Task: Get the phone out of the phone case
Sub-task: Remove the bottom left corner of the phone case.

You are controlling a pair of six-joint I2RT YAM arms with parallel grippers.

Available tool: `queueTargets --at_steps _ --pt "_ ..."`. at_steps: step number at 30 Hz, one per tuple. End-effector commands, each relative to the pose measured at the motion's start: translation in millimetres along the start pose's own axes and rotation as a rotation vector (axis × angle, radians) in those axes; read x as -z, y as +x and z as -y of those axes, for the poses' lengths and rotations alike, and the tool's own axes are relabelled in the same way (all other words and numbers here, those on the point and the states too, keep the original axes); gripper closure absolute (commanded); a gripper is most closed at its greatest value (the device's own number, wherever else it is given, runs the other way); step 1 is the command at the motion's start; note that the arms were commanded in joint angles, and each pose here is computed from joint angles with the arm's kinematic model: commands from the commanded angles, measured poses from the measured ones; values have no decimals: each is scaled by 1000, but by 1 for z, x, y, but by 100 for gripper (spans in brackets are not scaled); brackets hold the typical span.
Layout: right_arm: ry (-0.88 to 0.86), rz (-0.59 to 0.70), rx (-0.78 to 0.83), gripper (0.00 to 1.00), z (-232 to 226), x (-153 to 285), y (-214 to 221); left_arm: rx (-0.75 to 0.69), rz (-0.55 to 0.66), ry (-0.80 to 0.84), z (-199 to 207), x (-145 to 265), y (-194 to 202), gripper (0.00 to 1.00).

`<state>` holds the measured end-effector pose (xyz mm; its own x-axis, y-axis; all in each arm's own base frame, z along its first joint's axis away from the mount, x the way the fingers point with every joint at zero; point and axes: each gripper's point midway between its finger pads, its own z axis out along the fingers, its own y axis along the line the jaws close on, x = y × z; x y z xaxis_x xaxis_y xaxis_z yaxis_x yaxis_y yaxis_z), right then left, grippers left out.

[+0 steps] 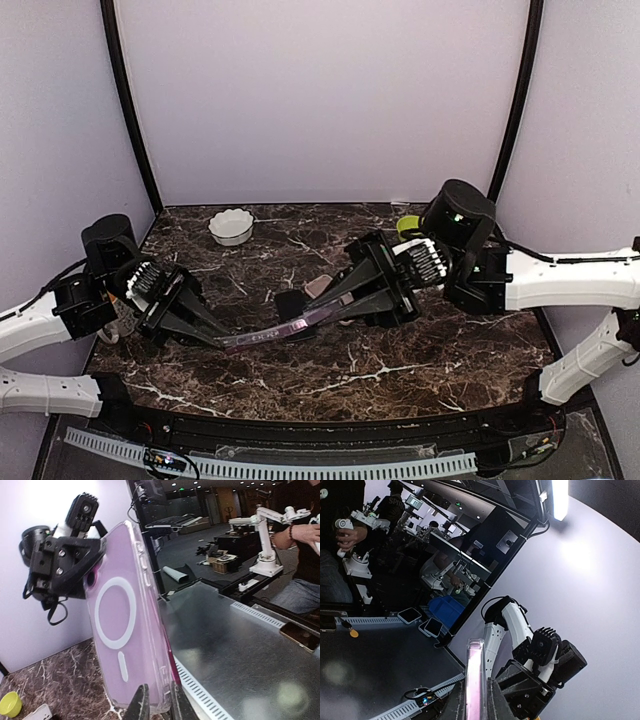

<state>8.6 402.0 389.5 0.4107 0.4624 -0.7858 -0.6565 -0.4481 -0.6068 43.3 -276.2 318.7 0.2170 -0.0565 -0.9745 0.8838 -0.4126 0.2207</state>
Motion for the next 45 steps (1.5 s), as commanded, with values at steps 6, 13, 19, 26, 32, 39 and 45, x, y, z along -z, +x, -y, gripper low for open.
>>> queueTargets --at_steps 6,13,19,26,32,39,45 --pt "24 124 -40 100 -4 -9 -23 -172 -65 -462 -78 16 12 90" --pt "125 124 -97 100 12 -9 -15 -279 -44 -581 -85 24 8 90" --pt "364 156 -200 100 50 2 -11 -382 -46 -653 -87 28 7 87" --pt "582 216 -318 100 89 18 -6 -415 -22 -671 -87 28 6 78" --pt "728 259 -417 100 119 29 -4 -410 21 -697 -88 31 0 76" --pt "927 289 -570 100 150 50 10 -401 80 -721 -90 33 -7 75" --pt "1106 213 -595 100 165 72 23 -401 83 -752 -91 38 -9 74"
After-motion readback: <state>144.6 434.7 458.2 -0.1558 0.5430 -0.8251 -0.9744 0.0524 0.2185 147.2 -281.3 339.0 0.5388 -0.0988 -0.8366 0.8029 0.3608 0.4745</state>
